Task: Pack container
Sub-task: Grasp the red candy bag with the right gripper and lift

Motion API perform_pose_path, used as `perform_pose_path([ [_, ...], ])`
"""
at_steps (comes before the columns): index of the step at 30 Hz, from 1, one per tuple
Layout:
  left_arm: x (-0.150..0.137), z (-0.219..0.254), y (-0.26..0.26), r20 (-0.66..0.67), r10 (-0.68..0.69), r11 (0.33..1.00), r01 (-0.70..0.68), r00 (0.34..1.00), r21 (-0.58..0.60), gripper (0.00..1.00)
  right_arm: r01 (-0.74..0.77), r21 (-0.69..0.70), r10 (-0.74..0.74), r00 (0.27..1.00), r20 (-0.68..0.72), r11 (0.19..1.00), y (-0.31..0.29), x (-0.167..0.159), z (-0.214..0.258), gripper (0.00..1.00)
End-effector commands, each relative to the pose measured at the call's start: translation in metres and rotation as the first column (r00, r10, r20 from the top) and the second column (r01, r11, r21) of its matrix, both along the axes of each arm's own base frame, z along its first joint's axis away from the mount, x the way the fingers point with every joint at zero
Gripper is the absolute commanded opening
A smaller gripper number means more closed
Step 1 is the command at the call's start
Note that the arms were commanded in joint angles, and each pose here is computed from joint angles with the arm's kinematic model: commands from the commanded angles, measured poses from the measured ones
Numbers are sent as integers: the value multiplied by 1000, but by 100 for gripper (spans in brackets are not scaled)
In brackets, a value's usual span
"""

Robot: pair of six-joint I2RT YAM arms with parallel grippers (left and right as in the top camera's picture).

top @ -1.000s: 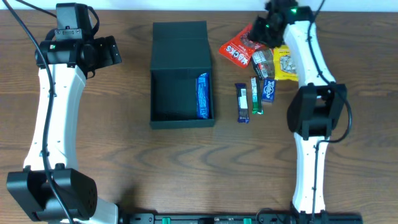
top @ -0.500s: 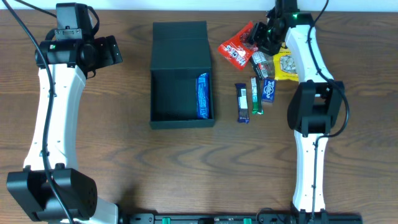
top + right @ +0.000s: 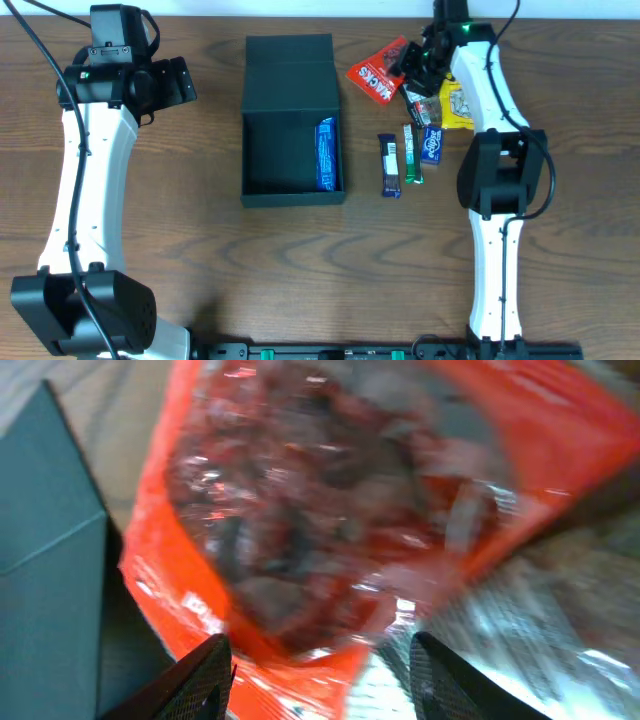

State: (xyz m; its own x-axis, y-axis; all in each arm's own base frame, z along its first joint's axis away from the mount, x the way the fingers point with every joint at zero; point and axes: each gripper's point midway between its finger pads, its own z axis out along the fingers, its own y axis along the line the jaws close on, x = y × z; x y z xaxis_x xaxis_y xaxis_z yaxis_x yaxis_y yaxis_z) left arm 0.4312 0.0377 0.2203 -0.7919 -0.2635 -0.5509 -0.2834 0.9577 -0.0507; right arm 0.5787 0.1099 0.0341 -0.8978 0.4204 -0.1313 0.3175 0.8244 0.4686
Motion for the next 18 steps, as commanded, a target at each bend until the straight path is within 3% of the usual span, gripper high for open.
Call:
perform_pose_path([
  [1, 0, -1, 2, -1, 11, 1000, -11, 1000, -5, 95, 10, -11, -10, 1000, -7, 1000, 9, 1, -11, 57],
  [7, 0, -1, 2, -1, 11, 1000, -11, 1000, -4, 96, 28, -45, -28, 1000, -10, 999, 5, 2, -15, 57],
  [12, 0, -1, 2, -1, 11, 1000, -11, 1000, -4, 95, 41, -65, -41, 999, -8, 997, 2, 3, -18, 48],
  [14, 0, -1, 2, -1, 11, 1000, -11, 1000, -4, 95, 41, -66, -41, 999, -8, 997, 1, 3, -18, 41],
  [18, 0, -1, 2, -2, 11, 1000, -11, 1000, -4, 95, 46, -79, -46, 999, -7, 996, -1, 4, -20, 14],
])
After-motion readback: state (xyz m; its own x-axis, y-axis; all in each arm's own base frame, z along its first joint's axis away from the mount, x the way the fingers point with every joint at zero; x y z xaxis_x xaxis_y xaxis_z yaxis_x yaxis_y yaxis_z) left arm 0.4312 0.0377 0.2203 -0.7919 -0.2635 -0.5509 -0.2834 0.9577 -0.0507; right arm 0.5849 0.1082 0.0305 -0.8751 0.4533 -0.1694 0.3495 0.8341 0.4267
